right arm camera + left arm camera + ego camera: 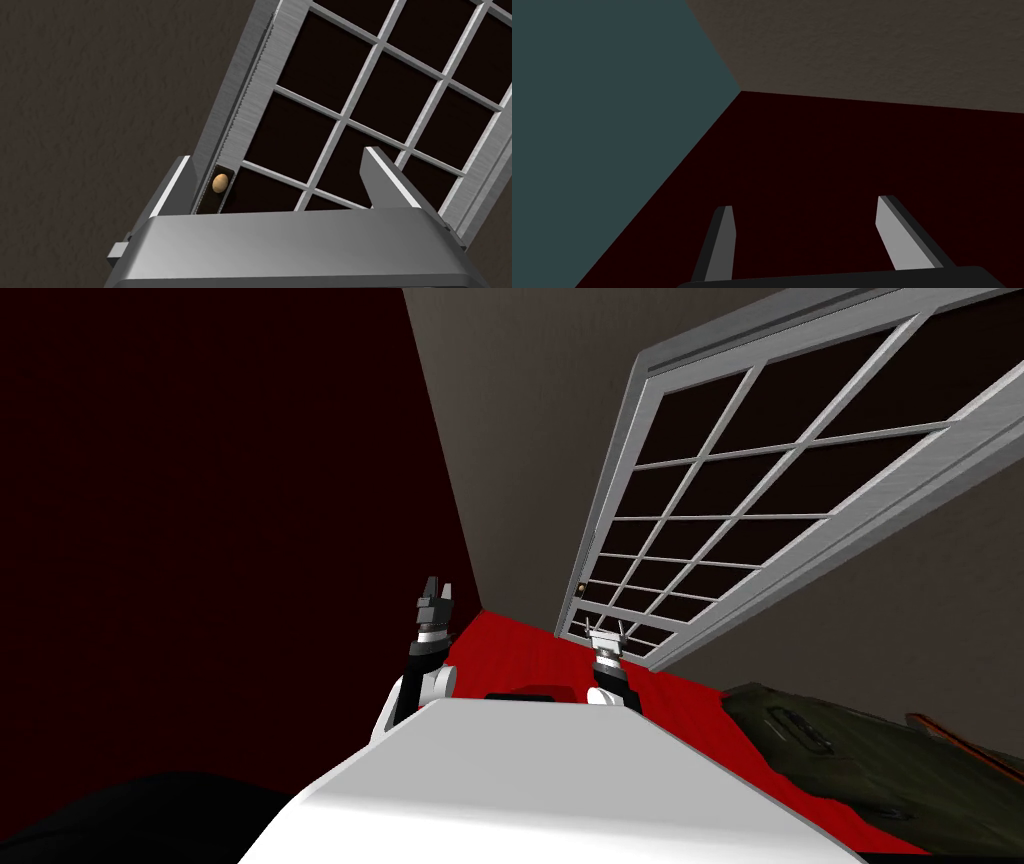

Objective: Pull the door open

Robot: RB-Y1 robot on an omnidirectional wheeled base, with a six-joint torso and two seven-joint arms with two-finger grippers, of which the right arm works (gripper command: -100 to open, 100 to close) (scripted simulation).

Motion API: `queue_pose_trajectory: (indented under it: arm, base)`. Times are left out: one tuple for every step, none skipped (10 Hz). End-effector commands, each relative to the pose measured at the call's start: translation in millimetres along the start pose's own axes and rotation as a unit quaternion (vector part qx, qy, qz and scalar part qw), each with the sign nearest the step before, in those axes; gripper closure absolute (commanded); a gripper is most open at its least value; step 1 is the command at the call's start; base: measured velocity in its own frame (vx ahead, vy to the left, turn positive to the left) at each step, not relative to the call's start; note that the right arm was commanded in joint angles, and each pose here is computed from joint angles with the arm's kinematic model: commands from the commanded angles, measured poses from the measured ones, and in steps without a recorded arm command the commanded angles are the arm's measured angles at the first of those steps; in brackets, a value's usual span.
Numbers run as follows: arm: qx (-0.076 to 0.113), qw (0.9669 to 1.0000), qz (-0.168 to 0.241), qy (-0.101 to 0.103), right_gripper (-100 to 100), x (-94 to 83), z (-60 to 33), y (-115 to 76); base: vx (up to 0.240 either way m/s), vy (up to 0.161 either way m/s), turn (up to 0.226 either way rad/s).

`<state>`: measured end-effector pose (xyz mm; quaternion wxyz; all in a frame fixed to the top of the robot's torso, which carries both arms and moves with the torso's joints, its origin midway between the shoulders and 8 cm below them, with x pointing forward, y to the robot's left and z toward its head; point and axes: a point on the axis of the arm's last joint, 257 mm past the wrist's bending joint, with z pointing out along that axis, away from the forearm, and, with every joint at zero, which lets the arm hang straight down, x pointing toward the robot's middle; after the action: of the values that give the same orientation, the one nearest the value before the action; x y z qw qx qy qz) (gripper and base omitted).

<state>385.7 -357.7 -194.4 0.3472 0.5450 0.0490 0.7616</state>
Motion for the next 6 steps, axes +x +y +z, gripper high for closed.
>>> queue_pose_trajectory:
  arm:
    - [0.002, 0.9996, 0.022, -0.016, -100, -15.8, -4.6, -1.8]
    - [0.002, 0.999, 0.035, -0.027, -100, -25.9, -8.0, -2.6]
    - [0.002, 0.9982, 0.047, -0.036, -100, -35.3, -11.2, -2.8]
    - [0.002, 0.9972, 0.058, -0.048, -100, -46.2, -15.3, -3.2]
    - [0.002, 0.9959, 0.069, -0.058, -100, -56.3, -19.1, -3.1]
    - [0.001, 0.9945, 0.079, -0.068, -100, -66.1, -23.0, -2.6]
  base:
    - [0.087, -0.043, 0.109]
    - [0.095, -0.034, 0.138]
    - [0.097, -0.034, 0.127]
    - [0.087, -0.054, 0.113]
    - [0.082, -0.051, 0.144]
    - [0.088, -0.054, 0.142]
